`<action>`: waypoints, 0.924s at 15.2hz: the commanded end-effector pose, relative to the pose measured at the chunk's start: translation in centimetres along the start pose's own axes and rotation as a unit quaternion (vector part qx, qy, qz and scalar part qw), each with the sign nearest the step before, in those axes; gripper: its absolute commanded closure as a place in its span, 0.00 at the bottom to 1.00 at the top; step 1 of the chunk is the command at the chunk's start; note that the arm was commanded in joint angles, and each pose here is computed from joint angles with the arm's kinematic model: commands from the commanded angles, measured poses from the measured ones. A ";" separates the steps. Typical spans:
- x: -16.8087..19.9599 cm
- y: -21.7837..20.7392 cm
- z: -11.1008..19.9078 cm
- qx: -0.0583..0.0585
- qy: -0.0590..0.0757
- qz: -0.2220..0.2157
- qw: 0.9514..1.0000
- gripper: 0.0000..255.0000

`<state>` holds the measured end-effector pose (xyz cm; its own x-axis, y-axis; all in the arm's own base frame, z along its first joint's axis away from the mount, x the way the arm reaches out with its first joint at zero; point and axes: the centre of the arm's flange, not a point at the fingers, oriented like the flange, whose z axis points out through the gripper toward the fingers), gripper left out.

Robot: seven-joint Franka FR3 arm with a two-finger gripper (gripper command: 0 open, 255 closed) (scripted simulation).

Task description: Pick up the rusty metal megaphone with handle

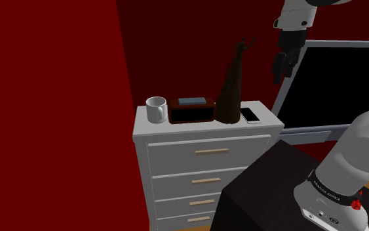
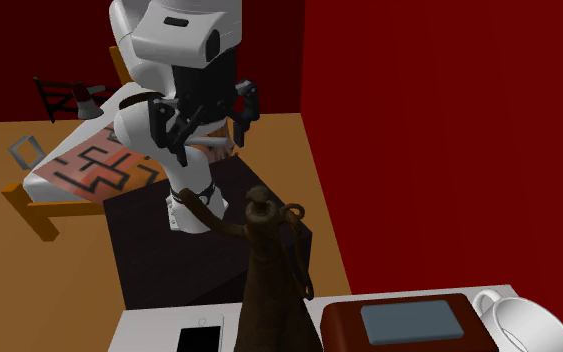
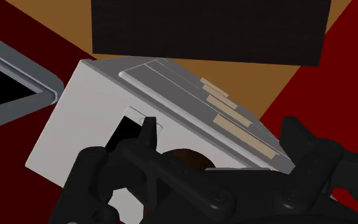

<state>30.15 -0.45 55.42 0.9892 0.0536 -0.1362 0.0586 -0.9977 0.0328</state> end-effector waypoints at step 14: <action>11.8 1.0 -3.0 0.050 0.149 0.178 0.971 0.00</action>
<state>41.37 -0.45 56.60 0.9527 -0.2719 0.1360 -0.2662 -0.9621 -0.0594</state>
